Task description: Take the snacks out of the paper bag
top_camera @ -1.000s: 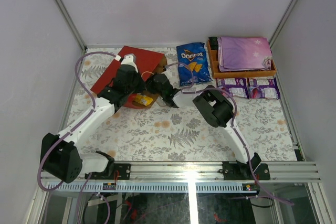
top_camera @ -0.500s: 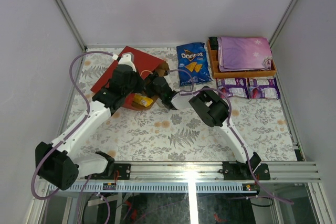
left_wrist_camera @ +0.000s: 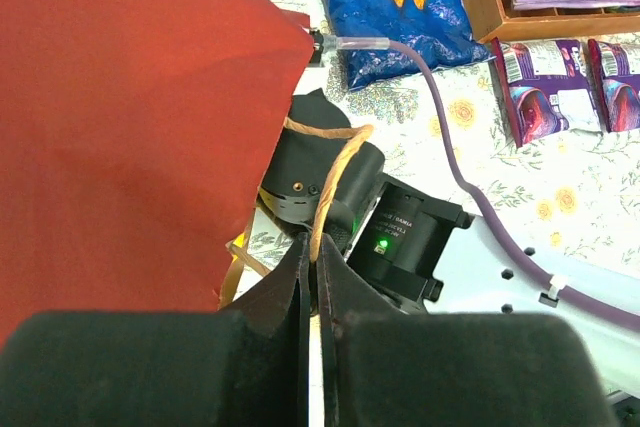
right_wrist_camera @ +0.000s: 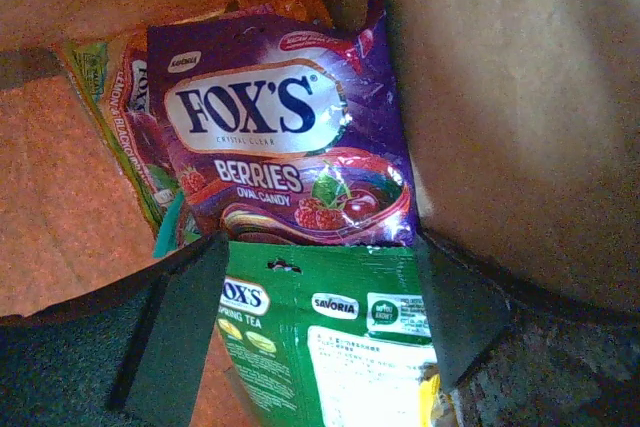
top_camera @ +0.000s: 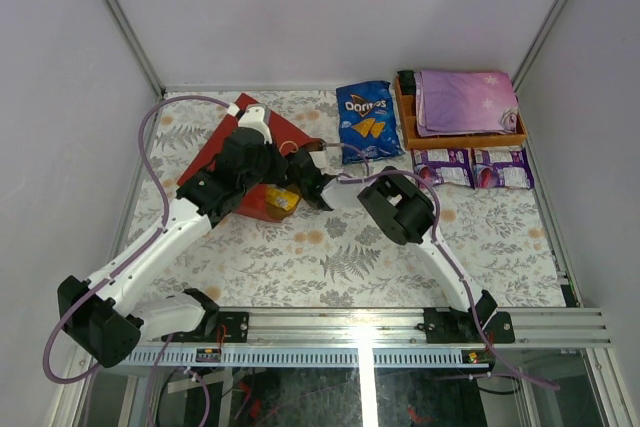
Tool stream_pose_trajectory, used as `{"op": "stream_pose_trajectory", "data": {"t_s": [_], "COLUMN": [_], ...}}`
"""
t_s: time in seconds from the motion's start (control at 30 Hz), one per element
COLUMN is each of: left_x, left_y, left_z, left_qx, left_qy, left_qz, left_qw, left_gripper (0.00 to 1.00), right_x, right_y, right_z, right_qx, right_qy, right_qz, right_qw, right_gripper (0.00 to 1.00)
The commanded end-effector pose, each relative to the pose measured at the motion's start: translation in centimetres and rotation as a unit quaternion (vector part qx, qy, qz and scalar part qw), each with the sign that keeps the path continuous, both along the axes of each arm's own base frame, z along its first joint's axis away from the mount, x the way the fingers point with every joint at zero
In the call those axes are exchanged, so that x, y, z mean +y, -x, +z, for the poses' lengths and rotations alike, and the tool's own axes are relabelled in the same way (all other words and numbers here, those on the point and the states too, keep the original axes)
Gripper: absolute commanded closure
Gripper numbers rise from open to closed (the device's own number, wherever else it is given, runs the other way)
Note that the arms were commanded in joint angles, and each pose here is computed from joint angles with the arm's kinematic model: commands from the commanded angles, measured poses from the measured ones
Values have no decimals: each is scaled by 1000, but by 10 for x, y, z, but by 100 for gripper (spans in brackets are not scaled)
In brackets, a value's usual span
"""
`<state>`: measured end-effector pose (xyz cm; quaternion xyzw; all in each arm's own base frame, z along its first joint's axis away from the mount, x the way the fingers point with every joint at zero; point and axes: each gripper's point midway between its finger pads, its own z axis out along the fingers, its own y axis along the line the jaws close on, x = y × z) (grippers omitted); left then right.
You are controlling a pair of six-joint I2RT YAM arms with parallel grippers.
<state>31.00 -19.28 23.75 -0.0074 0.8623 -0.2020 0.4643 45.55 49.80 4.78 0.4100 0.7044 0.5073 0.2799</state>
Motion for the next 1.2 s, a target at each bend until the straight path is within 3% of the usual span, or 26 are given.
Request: {"op": "stream_pose_trajectory", "data": {"t_s": [0.0, 0.2, 0.3, 0.47, 0.53, 0.57, 0.73, 0.97, 1.17], "left_x": [-10, -13, -15, -13, -10, -8, 5, 37, 47], "left_y": [4, 6, 9, 11, 11, 11, 5, -6, -16], "left_z": [29, 30, 33, 35, 34, 35, 26, 14, -3], "left_qx": [-29, -28, -31, -36, -37, -38, -37, -34, -9], "left_qy": [21, 20, 25, 25, 21, 19, -8, -53, -78], "left_qz": [-20, -28, -35, -35, -29, -26, 7, 80, 106], "left_qw": [999, 999, 999, 998, 999, 999, 999, 995, 991], "left_gripper": [100, 100, 100, 100, 100, 100, 100, 100, 100], "right_x": [7, 27, 32, 38, 38, 37, 17, -35, -38], "right_y": [2, -3, -7, -16, -18, -18, -11, 27, 63], "right_z": [-3, -8, -8, 9, 17, 21, 60, 76, 108], "right_qx": [28, 26, 14, -29, -46, -52, -104, -136, -173], "right_qy": [3, -25, -44, -59, -61, -58, -35, 29, 84], "right_qz": [-34, -23, -18, -1, 6, 7, 4, -9, 20], "right_qw": [999, 999, 999, 998, 997, 997, 994, 990, 981], "right_gripper": [18, 17, 28, 61, 91, 99, 100, 100, 100]}}
